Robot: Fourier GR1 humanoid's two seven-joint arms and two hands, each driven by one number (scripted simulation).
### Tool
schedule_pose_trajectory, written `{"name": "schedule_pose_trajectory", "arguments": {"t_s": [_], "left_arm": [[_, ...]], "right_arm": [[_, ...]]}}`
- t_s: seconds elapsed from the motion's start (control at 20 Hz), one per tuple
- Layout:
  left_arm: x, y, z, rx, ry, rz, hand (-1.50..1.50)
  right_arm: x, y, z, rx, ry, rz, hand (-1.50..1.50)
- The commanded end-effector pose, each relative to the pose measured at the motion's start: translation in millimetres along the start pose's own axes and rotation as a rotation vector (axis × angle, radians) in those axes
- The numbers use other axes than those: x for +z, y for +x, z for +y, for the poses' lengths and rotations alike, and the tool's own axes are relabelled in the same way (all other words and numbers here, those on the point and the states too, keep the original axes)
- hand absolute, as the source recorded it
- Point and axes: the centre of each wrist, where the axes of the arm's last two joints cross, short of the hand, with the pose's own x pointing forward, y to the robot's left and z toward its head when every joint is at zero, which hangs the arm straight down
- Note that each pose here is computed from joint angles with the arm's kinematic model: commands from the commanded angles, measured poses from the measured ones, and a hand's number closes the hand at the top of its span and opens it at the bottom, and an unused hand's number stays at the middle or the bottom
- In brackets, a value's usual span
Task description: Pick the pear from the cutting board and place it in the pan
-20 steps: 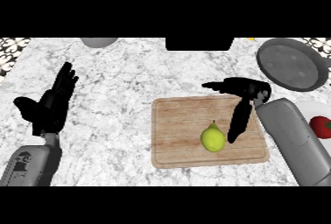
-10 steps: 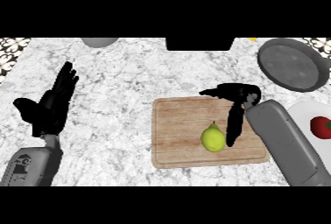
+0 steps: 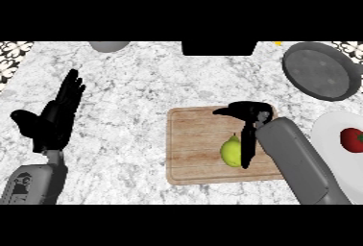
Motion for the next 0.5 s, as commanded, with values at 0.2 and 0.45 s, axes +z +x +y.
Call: {"name": "schedule_pose_trajectory", "arguments": {"t_s": [0.2,0.45], "left_arm": [[-3,-1,9,-0.008,0.015,-0.010,0.00],[0,-2,4,-0.003,0.008,-0.009,0.00]], "right_arm": [[-7,-10,16,0.021,0.062,0.019,-1.50],[-22,-11,29,0.012,0.112,-0.029,1.50]]}}
